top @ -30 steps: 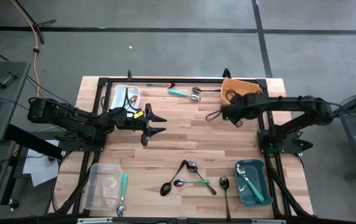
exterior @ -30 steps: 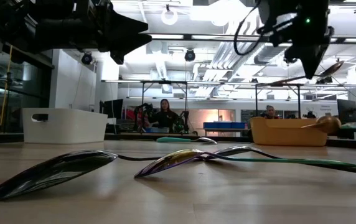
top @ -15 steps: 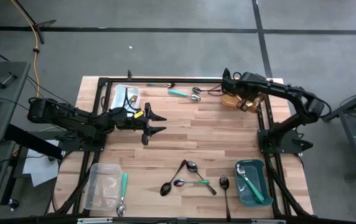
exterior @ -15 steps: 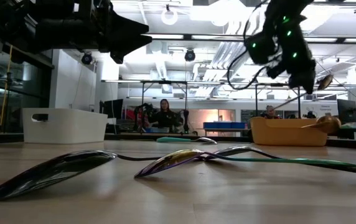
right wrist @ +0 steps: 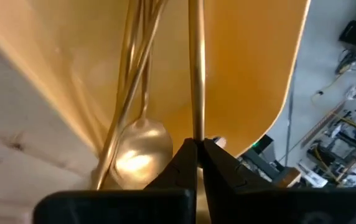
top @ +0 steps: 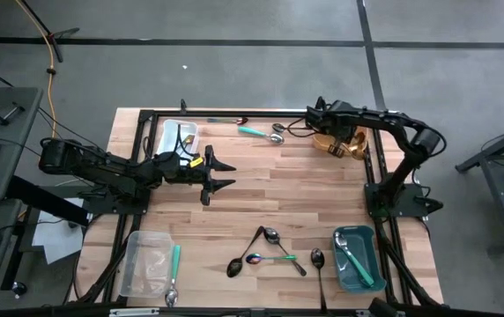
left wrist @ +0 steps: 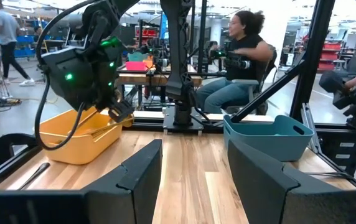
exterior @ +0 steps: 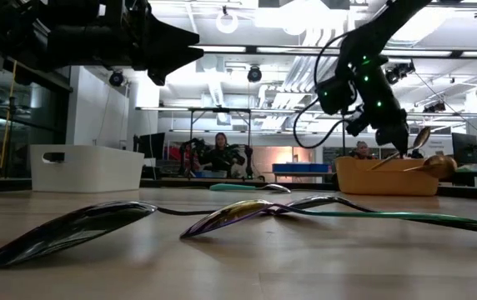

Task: Sort silverware by color (type)
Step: Put the gold spoon into the yellow bin, then put the violet spoon into the white bin

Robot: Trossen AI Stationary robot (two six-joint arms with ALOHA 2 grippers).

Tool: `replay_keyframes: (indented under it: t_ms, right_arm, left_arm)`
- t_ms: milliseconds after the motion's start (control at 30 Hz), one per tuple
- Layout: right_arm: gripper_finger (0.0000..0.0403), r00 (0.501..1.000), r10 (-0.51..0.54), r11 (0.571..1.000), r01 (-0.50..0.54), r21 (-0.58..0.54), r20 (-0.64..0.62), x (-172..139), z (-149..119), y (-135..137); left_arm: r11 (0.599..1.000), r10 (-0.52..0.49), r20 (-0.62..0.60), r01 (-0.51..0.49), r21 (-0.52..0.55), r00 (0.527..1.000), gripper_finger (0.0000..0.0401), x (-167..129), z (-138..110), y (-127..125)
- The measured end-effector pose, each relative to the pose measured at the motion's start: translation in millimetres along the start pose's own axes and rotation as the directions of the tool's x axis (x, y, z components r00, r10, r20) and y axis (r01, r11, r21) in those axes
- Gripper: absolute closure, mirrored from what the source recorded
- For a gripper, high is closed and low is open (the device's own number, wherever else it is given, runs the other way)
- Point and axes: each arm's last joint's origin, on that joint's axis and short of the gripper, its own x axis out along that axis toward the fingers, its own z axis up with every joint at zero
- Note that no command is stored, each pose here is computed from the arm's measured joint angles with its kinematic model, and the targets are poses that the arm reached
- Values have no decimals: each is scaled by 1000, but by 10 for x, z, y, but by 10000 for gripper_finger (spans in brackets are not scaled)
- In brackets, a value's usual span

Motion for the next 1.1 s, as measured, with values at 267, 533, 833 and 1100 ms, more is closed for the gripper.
replay_keyframes:
  t_ms: [267, 533, 833, 1100]
  right_arm:
    - [347, 1000, 7, 1000, -7, -9, 0, 24, 34, 19]
    - [325, 999, 18, 1000, -19, -20, -49, -11, -66, 4]
    - [323, 923, 347, 910, -375, 176, 169, -372, -466, -110]
    - [322, 266, 614, 562, -808, -175, 743, -673, -675, 339]
  left_arm:
    - [1000, 0, 0, 0, 0, 1000, 224, 0, 0, 0]
    - [1000, 0, -1, 0, 0, 1000, 224, 0, -1, 0]
    - [1000, 0, -1, 0, 0, 1000, 224, 0, -1, 0]
    - [999, -1, -1, 1, -36, 1000, 224, 0, -1, 0]
